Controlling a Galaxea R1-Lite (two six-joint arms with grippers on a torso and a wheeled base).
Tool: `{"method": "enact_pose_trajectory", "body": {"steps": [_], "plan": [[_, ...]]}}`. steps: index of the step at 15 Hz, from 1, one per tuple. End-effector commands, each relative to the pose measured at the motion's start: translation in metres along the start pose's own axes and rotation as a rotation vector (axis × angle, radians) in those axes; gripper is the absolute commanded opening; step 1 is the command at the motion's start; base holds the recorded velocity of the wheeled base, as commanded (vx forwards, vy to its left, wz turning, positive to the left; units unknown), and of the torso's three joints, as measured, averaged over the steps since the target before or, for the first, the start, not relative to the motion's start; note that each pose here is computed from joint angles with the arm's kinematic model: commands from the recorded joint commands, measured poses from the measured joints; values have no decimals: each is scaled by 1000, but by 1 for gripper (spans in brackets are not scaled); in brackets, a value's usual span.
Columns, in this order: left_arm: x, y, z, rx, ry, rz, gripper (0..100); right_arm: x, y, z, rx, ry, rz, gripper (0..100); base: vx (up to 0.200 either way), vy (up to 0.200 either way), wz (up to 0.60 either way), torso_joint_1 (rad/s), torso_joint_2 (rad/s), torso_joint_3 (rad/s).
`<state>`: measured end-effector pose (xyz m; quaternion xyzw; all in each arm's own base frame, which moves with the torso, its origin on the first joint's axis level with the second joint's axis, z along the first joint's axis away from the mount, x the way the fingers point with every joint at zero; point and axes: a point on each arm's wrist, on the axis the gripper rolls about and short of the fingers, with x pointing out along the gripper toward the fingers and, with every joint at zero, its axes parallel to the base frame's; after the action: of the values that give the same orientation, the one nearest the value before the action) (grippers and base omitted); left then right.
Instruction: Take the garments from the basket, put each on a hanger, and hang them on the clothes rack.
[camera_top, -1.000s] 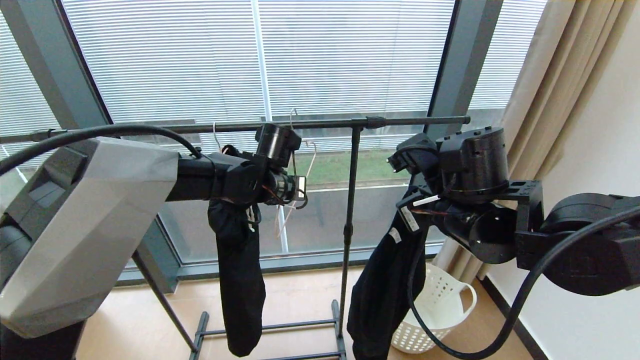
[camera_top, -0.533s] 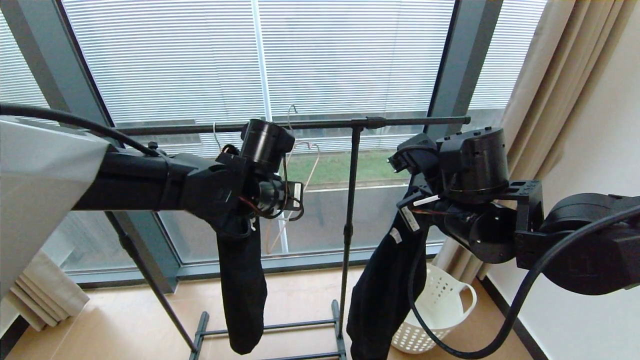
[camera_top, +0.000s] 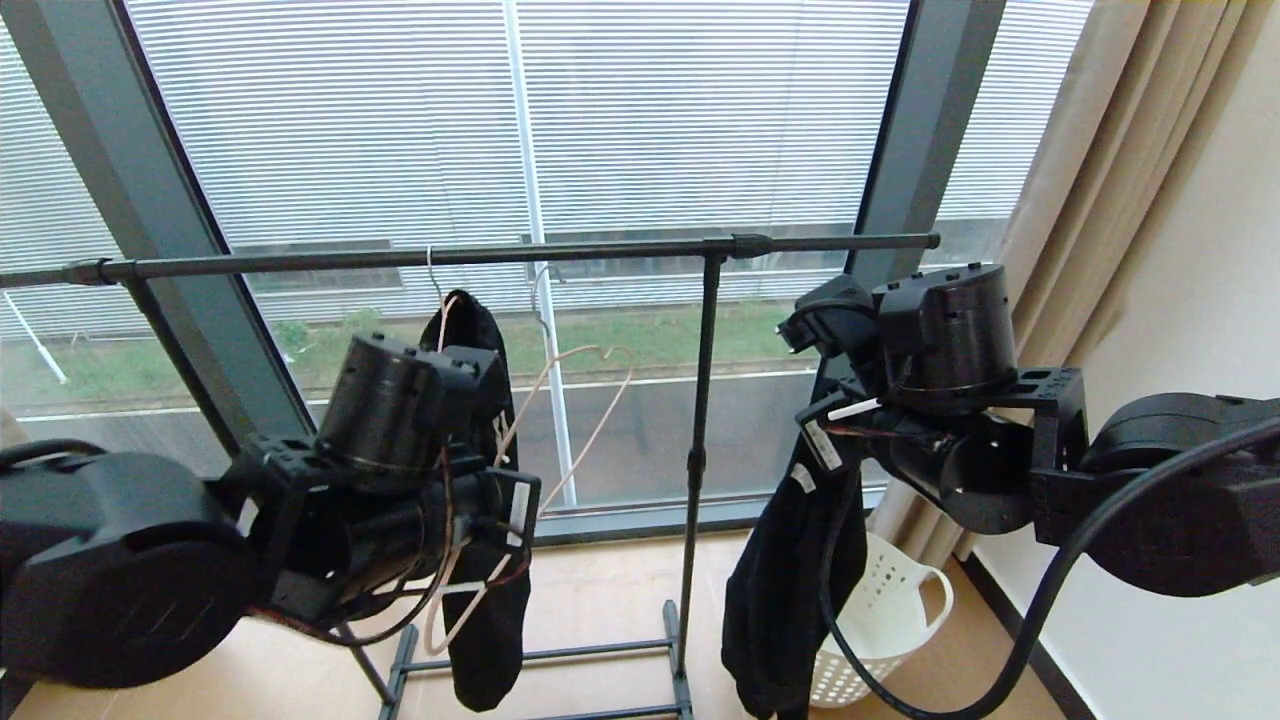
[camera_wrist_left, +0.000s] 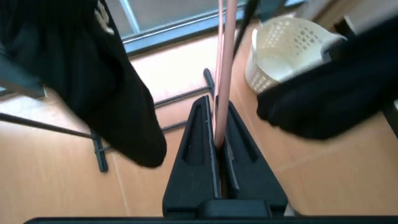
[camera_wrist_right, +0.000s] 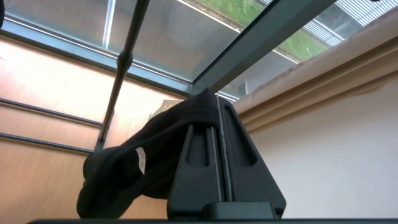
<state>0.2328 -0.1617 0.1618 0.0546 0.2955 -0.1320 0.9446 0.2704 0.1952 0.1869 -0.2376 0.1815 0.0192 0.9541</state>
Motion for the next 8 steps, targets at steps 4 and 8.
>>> {"method": "enact_pose_trajectory", "body": {"steps": [4, 8], "plan": [[-60, 20, -41, 53, -72, -113, 0, 0, 0, -4, -8, 10, 1, 0, 0, 0, 0, 0, 0, 0], [-63, 23, -51, 88, -66, -166, 0, 3, 2, -6, -15, 20, -3, 0, 0, 0, 0, 0, 0, 0]]}}
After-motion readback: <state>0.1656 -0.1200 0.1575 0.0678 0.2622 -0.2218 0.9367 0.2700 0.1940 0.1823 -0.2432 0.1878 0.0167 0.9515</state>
